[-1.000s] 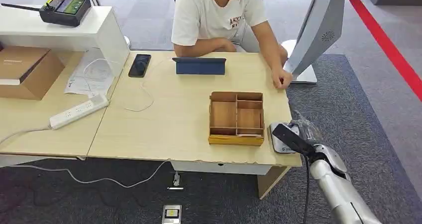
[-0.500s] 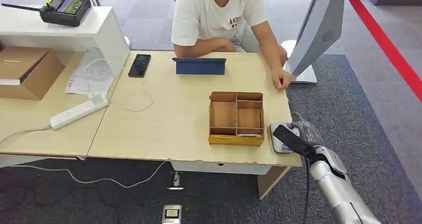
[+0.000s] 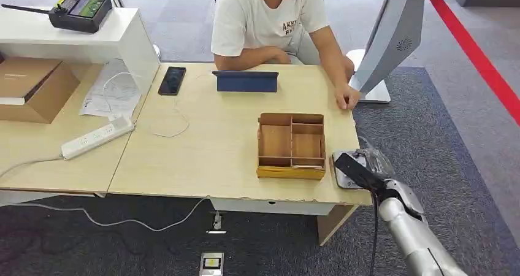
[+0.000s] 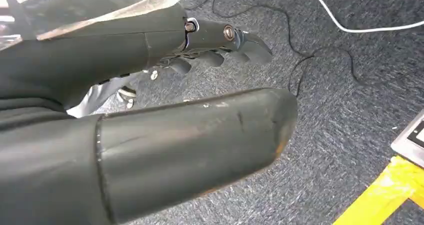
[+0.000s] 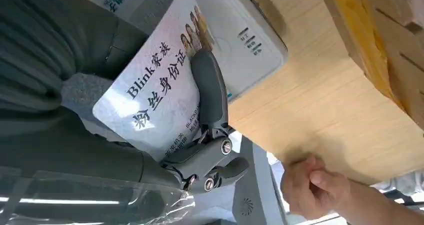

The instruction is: Pass the card to the sensor for recognition and then transmit it.

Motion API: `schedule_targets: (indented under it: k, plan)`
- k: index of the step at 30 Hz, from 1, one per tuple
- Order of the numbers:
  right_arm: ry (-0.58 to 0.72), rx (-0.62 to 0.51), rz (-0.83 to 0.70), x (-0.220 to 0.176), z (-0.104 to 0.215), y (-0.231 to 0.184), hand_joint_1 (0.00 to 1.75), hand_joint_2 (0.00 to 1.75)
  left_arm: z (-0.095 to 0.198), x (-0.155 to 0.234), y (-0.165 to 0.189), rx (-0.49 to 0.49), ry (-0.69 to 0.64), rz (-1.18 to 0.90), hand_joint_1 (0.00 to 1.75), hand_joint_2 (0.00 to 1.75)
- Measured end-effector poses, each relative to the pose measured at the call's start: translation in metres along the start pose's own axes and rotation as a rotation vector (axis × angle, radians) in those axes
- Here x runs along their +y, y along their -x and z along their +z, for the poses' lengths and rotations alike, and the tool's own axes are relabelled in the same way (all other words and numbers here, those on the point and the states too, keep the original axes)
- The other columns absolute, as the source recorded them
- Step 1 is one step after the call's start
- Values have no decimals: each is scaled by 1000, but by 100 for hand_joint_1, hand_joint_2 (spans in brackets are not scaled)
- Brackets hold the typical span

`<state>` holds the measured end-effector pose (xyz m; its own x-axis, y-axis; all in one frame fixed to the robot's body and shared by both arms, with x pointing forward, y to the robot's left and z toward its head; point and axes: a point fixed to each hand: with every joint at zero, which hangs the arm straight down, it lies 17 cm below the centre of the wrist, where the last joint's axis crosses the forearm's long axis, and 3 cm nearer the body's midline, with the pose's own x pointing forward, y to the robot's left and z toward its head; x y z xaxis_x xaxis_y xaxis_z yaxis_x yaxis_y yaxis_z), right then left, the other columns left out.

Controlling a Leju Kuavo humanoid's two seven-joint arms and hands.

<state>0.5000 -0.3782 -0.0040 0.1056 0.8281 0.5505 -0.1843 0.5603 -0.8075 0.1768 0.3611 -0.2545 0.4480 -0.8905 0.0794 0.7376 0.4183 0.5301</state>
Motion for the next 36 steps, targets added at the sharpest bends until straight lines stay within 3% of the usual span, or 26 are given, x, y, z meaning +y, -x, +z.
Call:
schedule_targets:
  k: [8,20,29,36]
  plan:
    - [98,-58,5,-52,-19,-35,175,175,0,0,-3,-15,-2,-14,0,0]
    - [321,-235,78,-178,-43,-119,175,175,0,0,-7,-45,-5,-50,0,0]
    - [387,-366,159,-210,-54,-187,175,175,-1,3,-15,-73,-2,-100,0,0]
    - [385,-378,199,-211,-73,-225,175,175,-5,15,-24,-86,-8,-144,0,0]
